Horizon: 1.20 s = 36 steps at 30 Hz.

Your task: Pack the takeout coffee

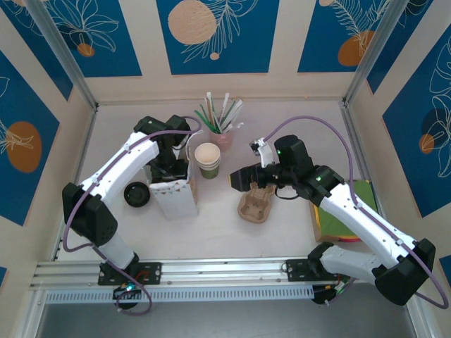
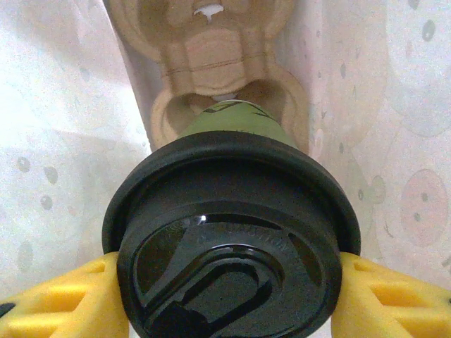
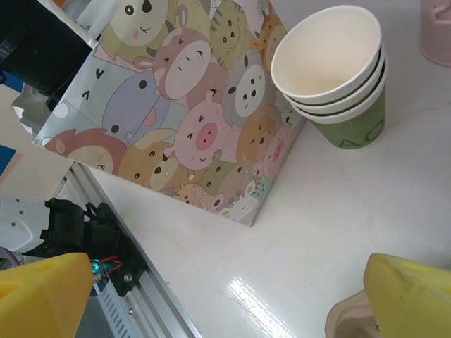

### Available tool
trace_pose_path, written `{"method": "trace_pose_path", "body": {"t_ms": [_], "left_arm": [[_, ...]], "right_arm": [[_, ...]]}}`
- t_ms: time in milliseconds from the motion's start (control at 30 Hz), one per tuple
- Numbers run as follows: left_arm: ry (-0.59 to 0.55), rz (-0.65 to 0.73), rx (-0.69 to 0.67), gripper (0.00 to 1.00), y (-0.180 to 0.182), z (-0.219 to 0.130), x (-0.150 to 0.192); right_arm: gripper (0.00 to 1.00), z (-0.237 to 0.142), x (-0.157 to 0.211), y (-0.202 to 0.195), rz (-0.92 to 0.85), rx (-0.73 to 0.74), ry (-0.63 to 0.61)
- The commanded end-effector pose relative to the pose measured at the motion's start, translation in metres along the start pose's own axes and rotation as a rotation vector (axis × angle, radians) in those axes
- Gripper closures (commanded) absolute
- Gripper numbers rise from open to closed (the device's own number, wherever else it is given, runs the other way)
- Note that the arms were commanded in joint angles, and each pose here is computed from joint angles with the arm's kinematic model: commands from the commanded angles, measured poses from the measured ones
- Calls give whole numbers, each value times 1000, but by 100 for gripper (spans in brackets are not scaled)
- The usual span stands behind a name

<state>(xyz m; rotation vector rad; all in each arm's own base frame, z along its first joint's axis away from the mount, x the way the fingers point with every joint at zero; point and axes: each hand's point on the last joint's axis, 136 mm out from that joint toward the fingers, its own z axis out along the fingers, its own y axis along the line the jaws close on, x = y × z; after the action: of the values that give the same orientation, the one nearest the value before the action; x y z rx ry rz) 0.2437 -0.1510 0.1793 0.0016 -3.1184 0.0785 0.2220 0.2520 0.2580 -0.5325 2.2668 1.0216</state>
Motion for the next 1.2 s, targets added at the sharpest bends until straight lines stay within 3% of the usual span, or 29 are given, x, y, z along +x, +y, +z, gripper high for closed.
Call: {"method": "trace_pose_path", "body": {"t_ms": [0, 1167], "left_arm": [[-3, 18, 2, 43, -1, -5, 1], [1, 28, -37, 43, 5, 7, 0]], "right_arm": [[1, -3, 2, 4, 19, -19, 14], [1, 0, 1, 9, 9, -41, 33]]}}
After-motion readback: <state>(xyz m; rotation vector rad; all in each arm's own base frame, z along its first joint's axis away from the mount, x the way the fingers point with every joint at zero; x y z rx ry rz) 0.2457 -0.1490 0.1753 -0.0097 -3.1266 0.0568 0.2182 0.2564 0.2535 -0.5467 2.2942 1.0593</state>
